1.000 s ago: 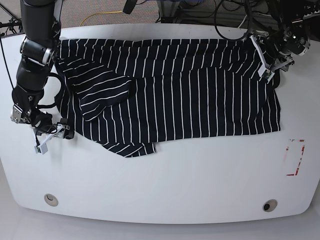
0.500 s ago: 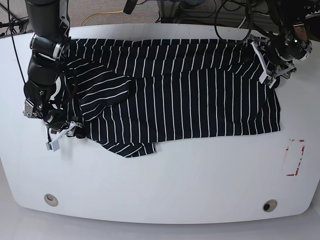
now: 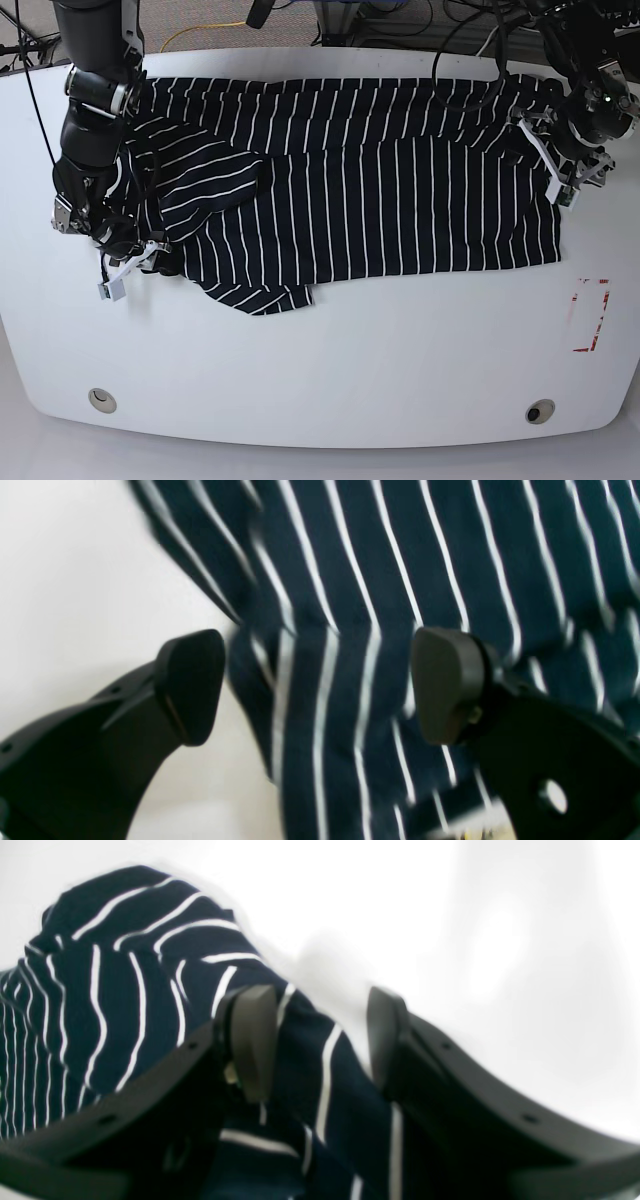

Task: Fold the T-shirt properly
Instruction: 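Move the left gripper to the shirt's side edge and grasp it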

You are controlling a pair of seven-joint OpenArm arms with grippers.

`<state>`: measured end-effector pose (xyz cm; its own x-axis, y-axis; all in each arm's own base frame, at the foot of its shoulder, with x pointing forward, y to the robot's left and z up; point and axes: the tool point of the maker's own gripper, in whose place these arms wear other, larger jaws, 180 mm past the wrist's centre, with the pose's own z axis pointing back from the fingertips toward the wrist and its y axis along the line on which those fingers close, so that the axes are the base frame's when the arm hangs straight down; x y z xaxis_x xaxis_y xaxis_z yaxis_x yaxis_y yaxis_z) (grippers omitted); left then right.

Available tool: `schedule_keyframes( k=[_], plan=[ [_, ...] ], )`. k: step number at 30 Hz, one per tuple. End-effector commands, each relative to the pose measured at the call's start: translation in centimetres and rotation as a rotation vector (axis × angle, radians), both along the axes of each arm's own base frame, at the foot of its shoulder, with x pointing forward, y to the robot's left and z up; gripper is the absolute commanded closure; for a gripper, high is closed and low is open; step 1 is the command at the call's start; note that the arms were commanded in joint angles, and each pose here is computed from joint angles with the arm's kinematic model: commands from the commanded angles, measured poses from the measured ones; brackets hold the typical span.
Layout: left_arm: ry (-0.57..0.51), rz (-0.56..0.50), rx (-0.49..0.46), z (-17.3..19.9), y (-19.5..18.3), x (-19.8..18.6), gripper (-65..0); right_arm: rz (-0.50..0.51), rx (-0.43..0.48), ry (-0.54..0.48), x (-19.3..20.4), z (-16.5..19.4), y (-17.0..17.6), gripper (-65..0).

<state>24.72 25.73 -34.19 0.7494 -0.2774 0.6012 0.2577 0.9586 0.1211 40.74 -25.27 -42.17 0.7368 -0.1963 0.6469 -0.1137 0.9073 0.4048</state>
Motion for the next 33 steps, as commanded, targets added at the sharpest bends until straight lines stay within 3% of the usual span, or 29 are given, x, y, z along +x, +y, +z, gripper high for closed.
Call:
schedule_keyframes(
  k=[1, 7, 13, 17, 19, 26, 33],
  plan=[
    [-0.1, 0.044, 0.015, 2.8, 1.6, 2.2, -54.0, 0.061, -0.089, 0.105, -2.3, -1.3, -0.6, -28.9],
    [-0.184, 0.153, 0.011, 5.4, 4.0, 5.0, -54.0, 0.126, -0.161, 0.044, -2.1, 0.6, 0.9, -26.5],
    [-0.179, 0.307, -0.066, 4.9, 5.9, 7.7, -54.4, 0.132, -0.161, 0.047, -2.0, 0.6, 1.1, -6.0],
    [-0.208, 0.349, -0.106, 4.6, 6.5, 9.6, -54.7, 0.131, -0.16, 0.046, -2.0, 0.7, 1.1, -4.6],
    [-0.216, 0.37, -0.138, 3.8, 6.7, 10.4, -54.9, 0.132, -0.164, 0.045, -2.0, 0.7, 1.0, 0.0],
    [-0.216, 0.449, -0.287, 0.6, 6.9, 13.4, -56.9, 0.129, -0.163, 0.04, -1.9, 0.8, 1.0, 0.0],
    [-0.203, 0.519, -0.354, -1.7, 8.2, 14.6, -61.8, 0.127, -0.163, 0.04, -1.9, 0.9, 0.9, 0.0]
  ],
)
